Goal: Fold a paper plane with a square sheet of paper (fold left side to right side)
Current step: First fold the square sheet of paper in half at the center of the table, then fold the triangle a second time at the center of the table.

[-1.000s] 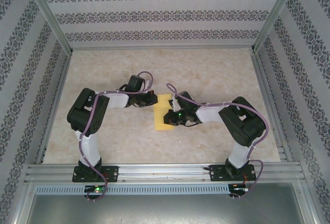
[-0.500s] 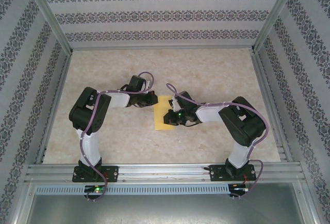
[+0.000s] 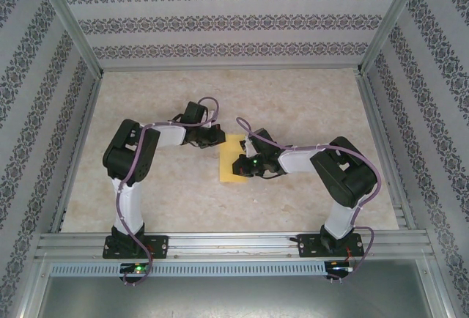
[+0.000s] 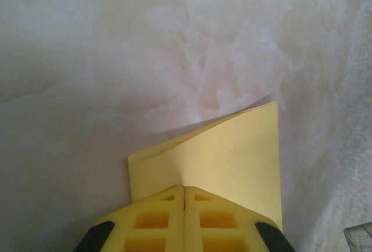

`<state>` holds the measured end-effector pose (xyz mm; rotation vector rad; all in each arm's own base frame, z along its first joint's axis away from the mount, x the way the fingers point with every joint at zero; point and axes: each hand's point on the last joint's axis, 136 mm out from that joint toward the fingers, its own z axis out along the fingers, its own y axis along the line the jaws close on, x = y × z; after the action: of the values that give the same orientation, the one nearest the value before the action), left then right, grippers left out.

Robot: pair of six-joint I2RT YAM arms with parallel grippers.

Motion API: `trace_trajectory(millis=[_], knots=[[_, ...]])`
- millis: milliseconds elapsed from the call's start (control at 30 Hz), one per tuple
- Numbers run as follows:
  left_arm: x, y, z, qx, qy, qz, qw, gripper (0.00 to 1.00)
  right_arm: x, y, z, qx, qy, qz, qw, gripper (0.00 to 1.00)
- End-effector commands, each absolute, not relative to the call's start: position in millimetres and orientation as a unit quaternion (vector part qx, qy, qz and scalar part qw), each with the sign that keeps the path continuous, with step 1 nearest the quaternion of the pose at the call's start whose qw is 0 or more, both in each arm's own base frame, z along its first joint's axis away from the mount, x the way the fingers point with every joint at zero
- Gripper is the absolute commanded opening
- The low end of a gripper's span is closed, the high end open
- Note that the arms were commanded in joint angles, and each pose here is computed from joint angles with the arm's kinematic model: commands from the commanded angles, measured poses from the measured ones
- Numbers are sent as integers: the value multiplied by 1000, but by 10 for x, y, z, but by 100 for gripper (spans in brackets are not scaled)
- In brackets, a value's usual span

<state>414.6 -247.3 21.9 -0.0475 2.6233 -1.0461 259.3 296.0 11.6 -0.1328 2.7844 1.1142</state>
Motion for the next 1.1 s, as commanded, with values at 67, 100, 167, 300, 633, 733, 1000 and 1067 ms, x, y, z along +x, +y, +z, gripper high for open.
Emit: trace_trajectory(millis=[67,100,167,300,633,733,1000,1067], knots=[[4610,-2015,43,-46,930,-291,218,0,2037,2331,-596,-2,973,228,-37,0],[4630,-2007,35,-47,931,-290,218,0,2040,2330,-595,-2,973,229,-37,0],[4678,-1986,22,-49,931,-288,218,0,2043,2335,-593,-1,973,230,-36,0],[4736,-1955,23,-53,930,-289,220,0,2052,2350,-575,-1,972,234,-35,0],[4775,-1963,319,-40,924,-297,239,0,2083,2409,-540,3,968,248,-29,0],[4673,-1963,497,-33,920,-303,248,0,2099,2437,-522,5,967,254,-27,0],[4022,-2087,778,-20,914,-330,234,0,2140,2499,-471,7,964,267,-17,0],[3821,-2150,748,-19,916,-336,219,0,2135,2509,-473,5,964,267,-17,0]])
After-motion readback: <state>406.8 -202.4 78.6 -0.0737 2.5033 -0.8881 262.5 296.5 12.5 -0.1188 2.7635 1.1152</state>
